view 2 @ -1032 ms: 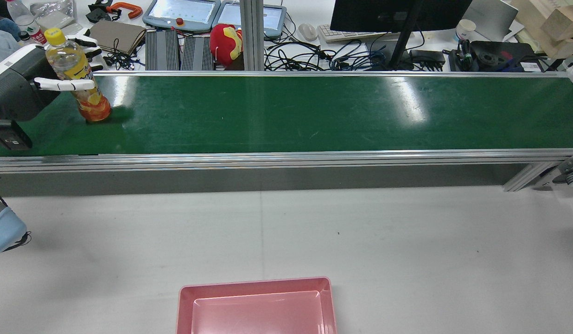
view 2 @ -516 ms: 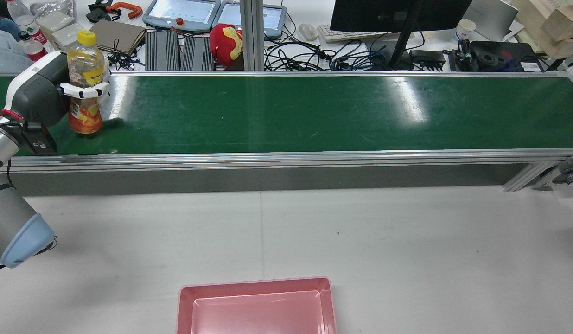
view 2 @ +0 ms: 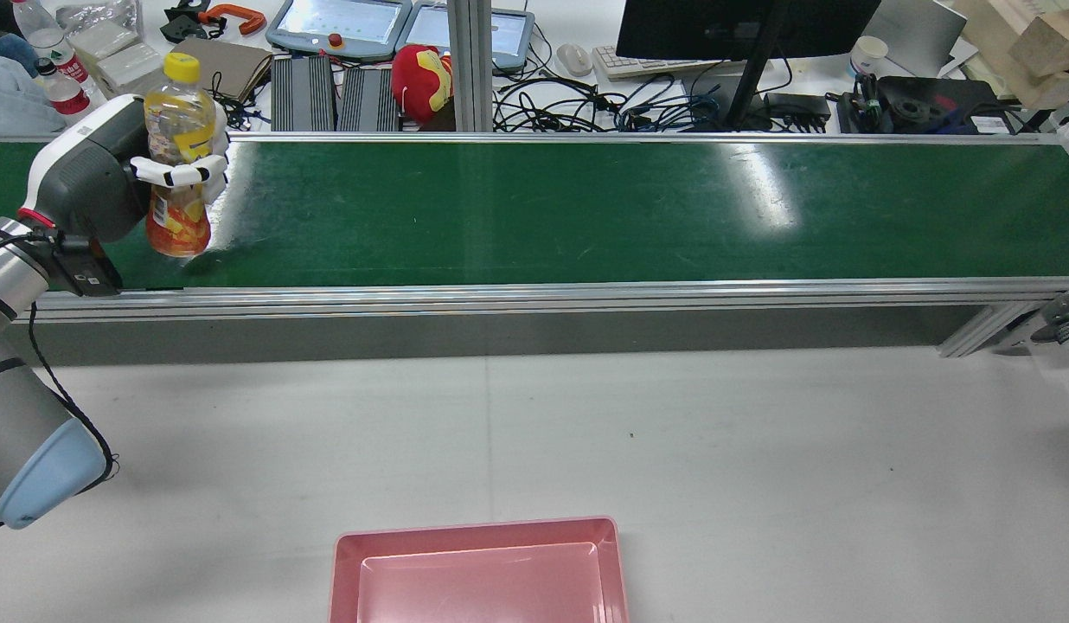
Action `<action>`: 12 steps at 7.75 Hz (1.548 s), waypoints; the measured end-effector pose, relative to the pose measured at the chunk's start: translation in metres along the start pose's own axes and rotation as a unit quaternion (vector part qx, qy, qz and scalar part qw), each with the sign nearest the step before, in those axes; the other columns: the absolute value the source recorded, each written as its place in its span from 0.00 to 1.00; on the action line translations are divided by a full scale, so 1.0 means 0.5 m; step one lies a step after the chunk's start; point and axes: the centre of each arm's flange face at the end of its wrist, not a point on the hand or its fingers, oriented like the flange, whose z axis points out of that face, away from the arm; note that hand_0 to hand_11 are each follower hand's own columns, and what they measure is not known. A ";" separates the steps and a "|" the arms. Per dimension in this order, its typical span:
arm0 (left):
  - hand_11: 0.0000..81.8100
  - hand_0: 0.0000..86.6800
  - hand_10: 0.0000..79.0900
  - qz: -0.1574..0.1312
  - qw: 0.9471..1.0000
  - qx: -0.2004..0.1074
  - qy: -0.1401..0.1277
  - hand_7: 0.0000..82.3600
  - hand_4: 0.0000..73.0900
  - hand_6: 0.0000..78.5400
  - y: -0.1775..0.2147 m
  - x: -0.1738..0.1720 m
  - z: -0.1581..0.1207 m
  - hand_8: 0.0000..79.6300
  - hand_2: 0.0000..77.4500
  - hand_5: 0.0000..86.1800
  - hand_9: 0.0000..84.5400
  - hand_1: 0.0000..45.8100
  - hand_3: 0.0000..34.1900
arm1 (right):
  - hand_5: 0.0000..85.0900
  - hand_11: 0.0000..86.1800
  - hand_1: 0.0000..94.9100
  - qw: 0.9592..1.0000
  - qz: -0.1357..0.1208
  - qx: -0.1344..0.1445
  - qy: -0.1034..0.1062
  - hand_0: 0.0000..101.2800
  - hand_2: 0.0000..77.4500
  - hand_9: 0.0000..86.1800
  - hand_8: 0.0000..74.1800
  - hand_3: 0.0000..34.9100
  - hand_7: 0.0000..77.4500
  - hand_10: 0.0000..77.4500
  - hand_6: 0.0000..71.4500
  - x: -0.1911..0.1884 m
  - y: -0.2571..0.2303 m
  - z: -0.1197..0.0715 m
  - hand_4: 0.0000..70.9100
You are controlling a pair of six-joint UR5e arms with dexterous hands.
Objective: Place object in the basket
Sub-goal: 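Close the left hand fingers around the bottle and lift it, then carry the bottle with the left hand over the pink tray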
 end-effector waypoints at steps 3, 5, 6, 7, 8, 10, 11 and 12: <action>0.77 0.61 0.77 -0.029 0.997 -0.042 -0.057 0.70 0.54 0.84 0.177 -0.069 -0.095 0.86 0.67 0.73 0.74 0.18 0.00 | 0.00 0.00 0.00 1.000 0.000 -0.001 0.000 0.00 0.01 0.00 0.00 0.01 0.01 0.00 0.00 0.000 0.001 0.000 0.00; 0.77 0.60 0.77 -0.041 0.992 -0.075 -0.096 0.70 0.54 0.84 0.254 -0.141 -0.141 0.86 0.67 0.73 0.74 0.18 0.00 | 0.00 0.00 0.00 1.000 0.000 0.000 0.000 0.00 0.01 0.00 0.00 0.01 0.01 0.00 0.00 0.000 0.000 0.000 0.00; 0.77 0.59 0.77 -0.027 0.989 -0.089 -0.114 0.70 0.53 0.86 0.287 -0.179 -0.163 0.86 0.67 0.73 0.74 0.18 0.00 | 0.00 0.00 0.00 1.000 0.000 0.000 0.000 0.00 0.01 0.00 0.00 0.01 0.01 0.00 0.00 0.000 0.000 0.000 0.00; 0.77 0.59 0.77 -0.015 0.986 -0.098 -0.132 0.70 0.53 0.85 0.310 -0.221 -0.185 0.86 0.67 0.73 0.74 0.18 0.00 | 0.00 0.00 0.00 1.000 0.000 0.000 0.000 0.00 0.01 0.00 0.00 0.01 0.01 0.00 0.00 0.000 0.000 0.000 0.00; 0.77 0.59 0.77 -0.009 0.984 -0.101 -0.148 0.70 0.53 0.85 0.327 -0.268 -0.208 0.86 0.68 0.73 0.75 0.18 0.00 | 0.00 0.00 0.00 1.000 0.000 0.000 0.000 0.00 0.01 0.00 0.00 0.01 0.01 0.00 0.00 0.000 0.000 0.000 0.00; 0.77 0.59 0.77 -0.003 0.979 -0.099 -0.178 0.70 0.49 0.85 0.366 -0.390 -0.275 0.86 0.68 0.75 0.75 0.18 0.00 | 0.00 0.00 0.00 1.000 0.000 0.000 0.000 0.00 0.01 0.00 0.00 0.01 0.01 0.00 0.00 0.000 0.000 0.000 0.00; 0.77 0.59 0.77 0.001 0.977 -0.095 -0.191 0.70 0.49 0.85 0.383 -0.447 -0.314 0.86 0.68 0.75 0.75 0.18 0.00 | 0.00 0.00 0.00 1.000 0.000 0.000 0.000 0.00 0.00 0.00 0.00 0.01 0.01 0.00 0.00 0.000 0.000 0.000 0.00; 0.77 0.59 0.78 0.006 0.974 -0.089 -0.206 0.72 0.49 0.81 0.393 -0.499 -0.349 0.86 0.68 0.75 0.75 0.18 0.00 | 0.00 0.00 0.00 1.000 0.000 0.000 0.000 0.00 0.01 0.00 0.00 0.01 0.01 0.00 0.00 0.000 0.000 0.000 0.00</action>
